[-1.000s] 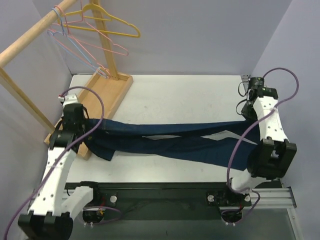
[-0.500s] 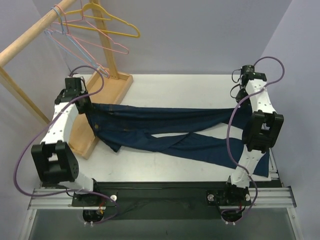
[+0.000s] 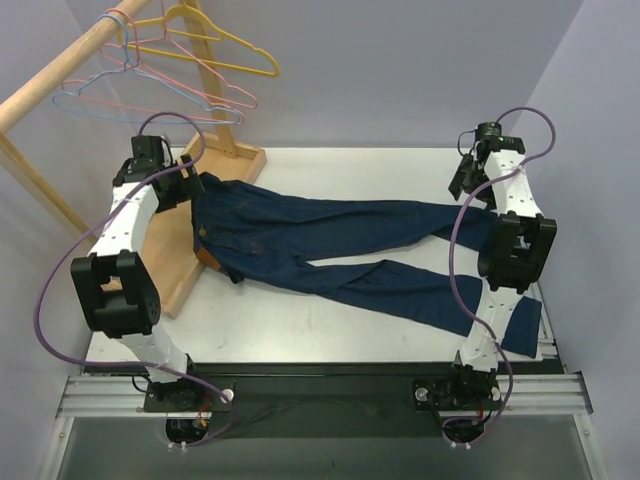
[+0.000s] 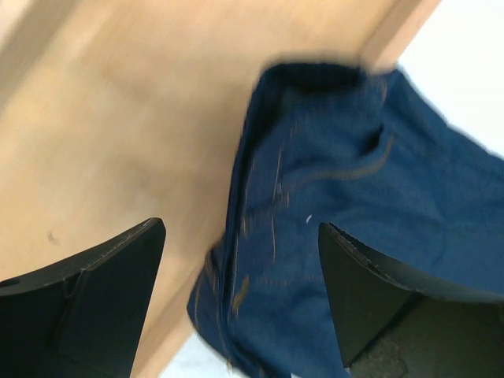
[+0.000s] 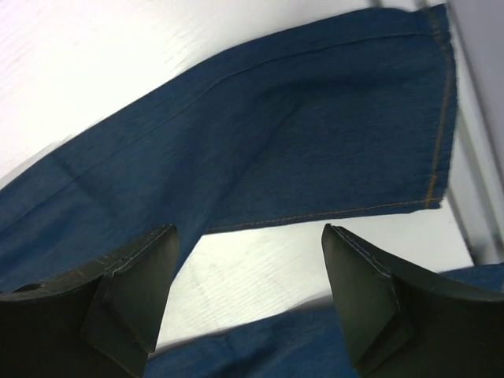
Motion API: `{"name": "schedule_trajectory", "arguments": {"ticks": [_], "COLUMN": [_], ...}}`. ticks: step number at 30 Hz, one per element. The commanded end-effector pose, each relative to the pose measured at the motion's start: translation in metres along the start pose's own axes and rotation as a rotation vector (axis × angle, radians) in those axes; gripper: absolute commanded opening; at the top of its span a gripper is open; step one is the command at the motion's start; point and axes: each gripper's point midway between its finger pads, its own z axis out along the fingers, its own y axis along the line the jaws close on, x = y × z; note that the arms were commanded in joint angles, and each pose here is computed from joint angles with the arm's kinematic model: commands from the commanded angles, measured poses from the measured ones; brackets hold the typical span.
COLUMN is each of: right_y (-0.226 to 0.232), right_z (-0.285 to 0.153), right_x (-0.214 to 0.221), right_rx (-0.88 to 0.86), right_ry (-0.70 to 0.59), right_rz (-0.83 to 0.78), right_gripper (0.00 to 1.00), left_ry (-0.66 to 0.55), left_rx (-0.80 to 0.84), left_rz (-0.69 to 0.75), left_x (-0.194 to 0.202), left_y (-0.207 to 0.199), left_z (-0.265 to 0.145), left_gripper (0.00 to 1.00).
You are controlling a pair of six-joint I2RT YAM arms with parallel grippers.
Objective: Place the trousers on the hanger
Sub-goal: Flatten out the trousers at the center of the board.
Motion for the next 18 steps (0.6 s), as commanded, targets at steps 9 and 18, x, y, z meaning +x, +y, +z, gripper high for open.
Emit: {"name": "schedule_trajectory", "arguments": {"ticks": [9,18], "right_y": [0.014,0.006], "right_z": [-0.077,-0.087], "right_x": [0.068,0.151], "right_rx": [-0.168,-0.267], "right_ry": [0.057,0.159], "right_rz": [-0.027,0.016], "right_gripper": [0.74,0.74], "left_ry": [0.042,0.127], "left_rx": [0.114,0.231], "left_rz": [-0.06,-0.127], "left_x": [0.114,0.197], "left_y": [-0.002,-0.022], "left_z": [-0.082,-0.095], "left_gripper": [0.9,0.9]}}
